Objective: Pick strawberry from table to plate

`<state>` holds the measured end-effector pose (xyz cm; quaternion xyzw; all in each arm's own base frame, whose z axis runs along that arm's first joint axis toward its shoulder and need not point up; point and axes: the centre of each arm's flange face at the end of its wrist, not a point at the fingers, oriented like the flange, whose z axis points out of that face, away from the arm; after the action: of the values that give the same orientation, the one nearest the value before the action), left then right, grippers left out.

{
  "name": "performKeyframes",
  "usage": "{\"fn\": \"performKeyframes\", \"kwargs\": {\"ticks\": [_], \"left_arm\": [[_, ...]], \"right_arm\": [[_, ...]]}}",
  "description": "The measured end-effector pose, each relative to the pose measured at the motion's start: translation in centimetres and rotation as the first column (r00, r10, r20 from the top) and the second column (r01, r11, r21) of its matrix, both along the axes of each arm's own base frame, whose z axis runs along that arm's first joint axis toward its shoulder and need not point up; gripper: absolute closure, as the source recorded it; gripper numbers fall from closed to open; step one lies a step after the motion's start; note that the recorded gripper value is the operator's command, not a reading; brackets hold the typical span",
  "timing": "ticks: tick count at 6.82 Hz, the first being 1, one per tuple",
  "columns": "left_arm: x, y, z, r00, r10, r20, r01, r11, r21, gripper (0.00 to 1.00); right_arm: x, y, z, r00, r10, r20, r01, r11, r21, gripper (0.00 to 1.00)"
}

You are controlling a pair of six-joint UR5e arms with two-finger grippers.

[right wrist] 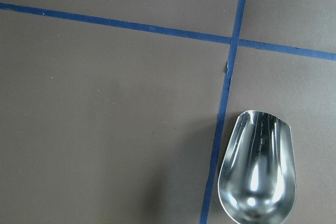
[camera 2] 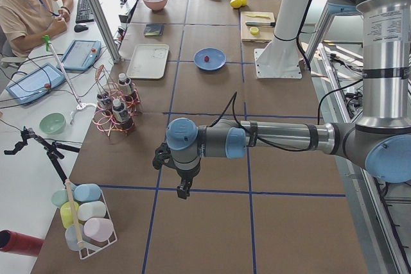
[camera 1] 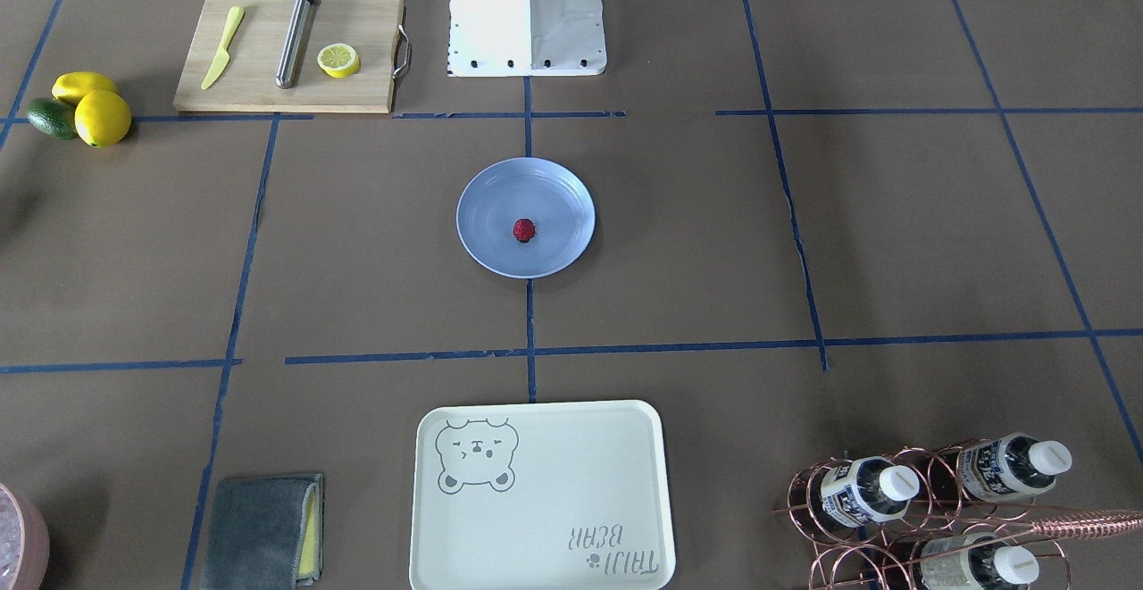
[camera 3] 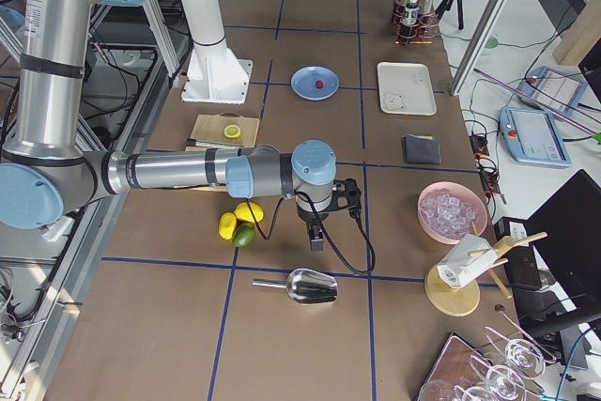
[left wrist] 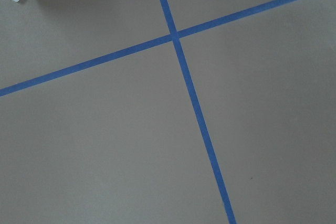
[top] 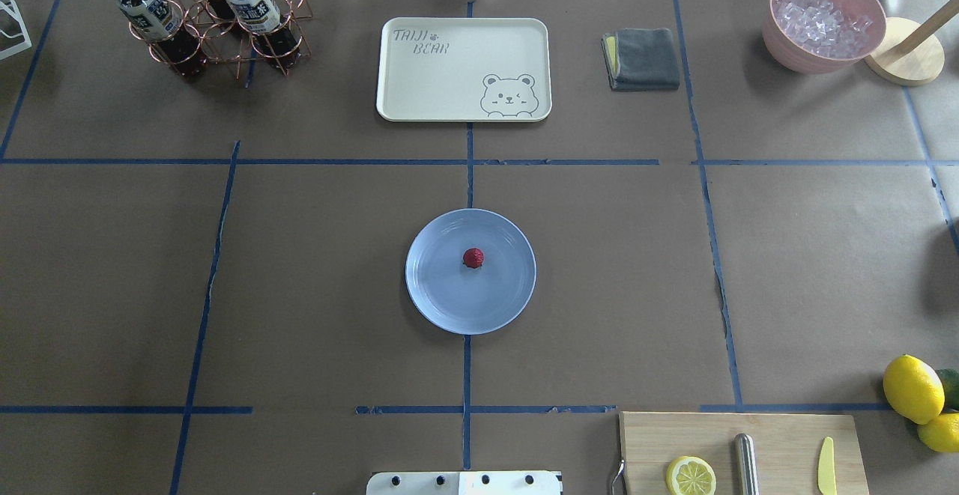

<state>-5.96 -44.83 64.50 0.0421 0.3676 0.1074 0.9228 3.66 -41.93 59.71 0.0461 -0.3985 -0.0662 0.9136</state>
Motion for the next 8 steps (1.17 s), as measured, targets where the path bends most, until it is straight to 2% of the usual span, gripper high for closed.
{"fn": "performKeyframes", "kwargs": {"ticks": [1,3,8], "left_arm": [[0.01,-0.12,-0.26,0.999,-0.040,0.000,0.040,0.999,-0.029,0.00],[0.00,-0.12,-0.54,0.998,-0.064,-0.001,0.064,0.997,-0.042,0.00],[0.34,-0.28,-1.18,0.996,-0.067,-0.061,0.068,0.997,0.020,0.00]], "right_arm": [[-0.02,-0.03,-0.06,1.000,0.000,0.001,0.000,1.000,0.000,0.00],[-0.03,-0.04,-0.09,1.000,0.001,0.002,-0.001,1.000,0.000,0.00],[-0.03,-0.13,-0.19,1.000,0.001,0.002,-0.001,1.000,0.002,0.00]]}}
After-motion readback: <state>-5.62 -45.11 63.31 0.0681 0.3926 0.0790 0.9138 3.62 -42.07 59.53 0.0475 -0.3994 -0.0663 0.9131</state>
